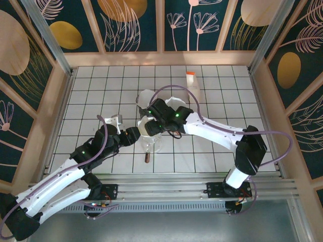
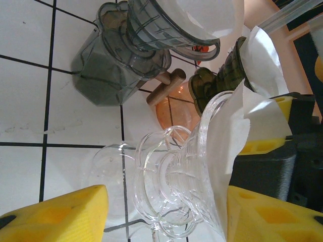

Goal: Place the coffee filter in the dripper

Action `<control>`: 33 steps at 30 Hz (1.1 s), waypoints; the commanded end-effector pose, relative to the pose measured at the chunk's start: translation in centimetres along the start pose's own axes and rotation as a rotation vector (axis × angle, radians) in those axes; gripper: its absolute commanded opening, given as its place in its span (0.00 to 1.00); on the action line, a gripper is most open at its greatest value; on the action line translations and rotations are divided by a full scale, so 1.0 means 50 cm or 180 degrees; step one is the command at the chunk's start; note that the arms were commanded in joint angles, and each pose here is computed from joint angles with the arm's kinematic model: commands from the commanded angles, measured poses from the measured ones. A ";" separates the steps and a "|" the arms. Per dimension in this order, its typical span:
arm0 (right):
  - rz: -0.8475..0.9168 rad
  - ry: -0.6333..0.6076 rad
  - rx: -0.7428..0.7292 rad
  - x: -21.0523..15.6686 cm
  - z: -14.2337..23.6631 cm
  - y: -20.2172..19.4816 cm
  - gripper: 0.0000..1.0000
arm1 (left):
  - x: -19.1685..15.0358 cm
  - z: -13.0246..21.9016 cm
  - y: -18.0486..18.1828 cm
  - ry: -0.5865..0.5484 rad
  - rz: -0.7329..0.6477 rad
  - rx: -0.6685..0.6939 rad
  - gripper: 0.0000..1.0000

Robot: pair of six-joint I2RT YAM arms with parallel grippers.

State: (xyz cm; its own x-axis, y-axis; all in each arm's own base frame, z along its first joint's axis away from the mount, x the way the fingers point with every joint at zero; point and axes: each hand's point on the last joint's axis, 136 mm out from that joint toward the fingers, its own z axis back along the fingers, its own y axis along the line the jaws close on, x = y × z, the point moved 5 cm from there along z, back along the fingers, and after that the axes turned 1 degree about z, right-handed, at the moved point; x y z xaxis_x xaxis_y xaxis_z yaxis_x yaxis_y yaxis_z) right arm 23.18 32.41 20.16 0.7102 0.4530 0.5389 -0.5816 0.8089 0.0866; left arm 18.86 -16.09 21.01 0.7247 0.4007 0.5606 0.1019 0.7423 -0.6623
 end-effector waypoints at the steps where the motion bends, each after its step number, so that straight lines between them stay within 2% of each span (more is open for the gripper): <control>1: 0.0108 0.0076 -0.0023 0.001 -0.003 0.005 0.72 | -0.003 -0.006 0.004 0.0017 0.0020 -0.0006 0.61; 17: 0.0196 0.0216 -0.0137 -0.011 -0.029 -0.002 0.72 | -0.007 -0.007 0.007 0.0040 0.0034 0.0010 0.59; 27: 0.0063 -0.0307 -0.0068 0.036 0.044 0.004 0.73 | -0.009 -0.008 0.010 0.0044 0.0035 0.0017 0.58; 33: -0.0040 -0.0458 -0.0079 0.034 0.082 -0.006 0.73 | -0.011 -0.010 0.011 0.0049 0.0045 0.0013 0.58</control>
State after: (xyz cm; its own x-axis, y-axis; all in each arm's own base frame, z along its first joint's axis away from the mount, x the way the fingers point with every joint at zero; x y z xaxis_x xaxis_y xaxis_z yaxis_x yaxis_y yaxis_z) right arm 23.16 32.06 22.90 0.6656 0.4363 0.6055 -0.5887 0.8056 0.0667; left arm 18.94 -16.25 20.85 0.7267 0.4024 0.5568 0.1029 0.7376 -0.6673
